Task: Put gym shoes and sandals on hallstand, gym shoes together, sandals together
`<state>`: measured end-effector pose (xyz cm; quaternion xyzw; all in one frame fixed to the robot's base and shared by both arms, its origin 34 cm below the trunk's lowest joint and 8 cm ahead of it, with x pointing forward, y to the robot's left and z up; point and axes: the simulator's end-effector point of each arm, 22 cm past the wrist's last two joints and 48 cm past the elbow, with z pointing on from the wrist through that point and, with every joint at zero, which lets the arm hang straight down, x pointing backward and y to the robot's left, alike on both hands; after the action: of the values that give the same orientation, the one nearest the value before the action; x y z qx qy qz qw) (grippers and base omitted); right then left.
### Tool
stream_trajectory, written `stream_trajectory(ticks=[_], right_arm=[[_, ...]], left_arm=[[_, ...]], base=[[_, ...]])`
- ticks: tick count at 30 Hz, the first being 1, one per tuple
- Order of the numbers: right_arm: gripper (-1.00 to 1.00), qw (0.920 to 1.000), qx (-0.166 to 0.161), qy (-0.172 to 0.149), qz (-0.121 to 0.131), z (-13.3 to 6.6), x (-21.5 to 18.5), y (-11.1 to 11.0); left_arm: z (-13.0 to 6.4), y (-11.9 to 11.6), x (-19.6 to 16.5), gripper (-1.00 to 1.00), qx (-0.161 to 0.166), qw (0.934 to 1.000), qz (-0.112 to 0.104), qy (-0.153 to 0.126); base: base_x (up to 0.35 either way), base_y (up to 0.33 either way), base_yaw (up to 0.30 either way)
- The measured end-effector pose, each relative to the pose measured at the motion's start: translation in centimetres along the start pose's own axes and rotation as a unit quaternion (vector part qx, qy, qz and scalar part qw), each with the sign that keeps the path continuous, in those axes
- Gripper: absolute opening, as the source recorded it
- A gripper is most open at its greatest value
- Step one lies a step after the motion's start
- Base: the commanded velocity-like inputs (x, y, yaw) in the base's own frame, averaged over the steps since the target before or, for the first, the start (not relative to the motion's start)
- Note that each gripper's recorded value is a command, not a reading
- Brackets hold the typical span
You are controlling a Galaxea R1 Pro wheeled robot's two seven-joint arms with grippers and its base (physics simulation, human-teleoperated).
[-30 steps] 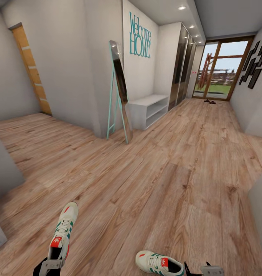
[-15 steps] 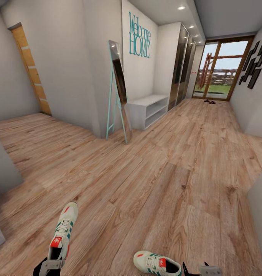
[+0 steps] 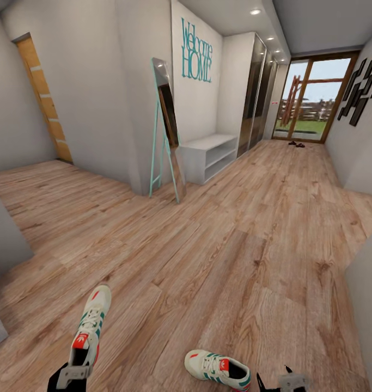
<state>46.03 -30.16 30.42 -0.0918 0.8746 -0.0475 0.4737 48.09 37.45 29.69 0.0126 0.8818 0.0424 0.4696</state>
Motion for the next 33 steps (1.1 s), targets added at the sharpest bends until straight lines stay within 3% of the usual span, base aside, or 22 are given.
stream_trajectory(ticks=[1, 3, 5, 6, 7, 9, 14, 19, 33], right_arm=[[1.0, 0.9998, -0.008, -0.002, -0.016, 0.1, -0.2, 0.2], [1.0, 0.9951, -0.041, -0.01, -0.089, 0.5, -1.2, 1.3], [1.0, 0.9904, -0.058, -0.015, -0.124, 0.9, -1.9, 1.8], [1.0, 0.9821, -0.082, -0.021, -0.168, 1.7, -3.2, 2.6], [1.0, 0.9764, -0.098, -0.022, -0.191, 2.2, -4.0, 3.0], [1.0, 0.9676, -0.131, -0.009, -0.216, 3.0, -5.0, 3.8], [1.0, 0.9552, -0.177, 0.021, -0.236, 4.1, -6.8, 3.5], [1.0, 0.9487, -0.196, 0.026, -0.247, 5.7, -10.0, 2.5], [1.0, 0.9442, -0.214, 0.049, -0.246, 6.1, -10.1, 2.7]], left_arm=[[0.1, 0.0, -0.1, -1.0, 0.0, 1.0, 0.0, 0.0], [0.4, -0.1, -0.4, -1.0, 0.002, 1.0, 0.0, 0.001], [0.5, -0.1, -0.3, -1.0, 0.004, 1.0, -0.001, 0.005], [0.6, -0.3, -0.2, -1.0, 0.006, 0.9999, -0.002, 0.014], [0.8, -0.4, -0.1, -1.0, 0.01, 0.9998, -0.002, 0.02], [1.5, -1.0, -1.1, -1.0, 0.021, 0.9995, -0.002, 0.022], [3.1, -2.6, -4.0, -1.0, 0.057, 0.998, -0.003, 0.026], [4.5, -4.1, -7.0, -1.0, 0.091, 0.9949, -0.01, 0.042], [5.1, -4.6, -8.8, -1.0, 0.103, 0.9928, -0.012, 0.059]], base=[[-0.001, -0.001, 0.0], [0.0, 0.0, 0.0], [0.0, 0.0, 0.0], [0.0, 0.0, 0.0], [0.0, 0.0, 0.0], [0.0, 0.0, 0.0], [0.0, 0.0, 0.0], [0.0, 0.0, 0.0], [0.032, 0.0, 0.0]])
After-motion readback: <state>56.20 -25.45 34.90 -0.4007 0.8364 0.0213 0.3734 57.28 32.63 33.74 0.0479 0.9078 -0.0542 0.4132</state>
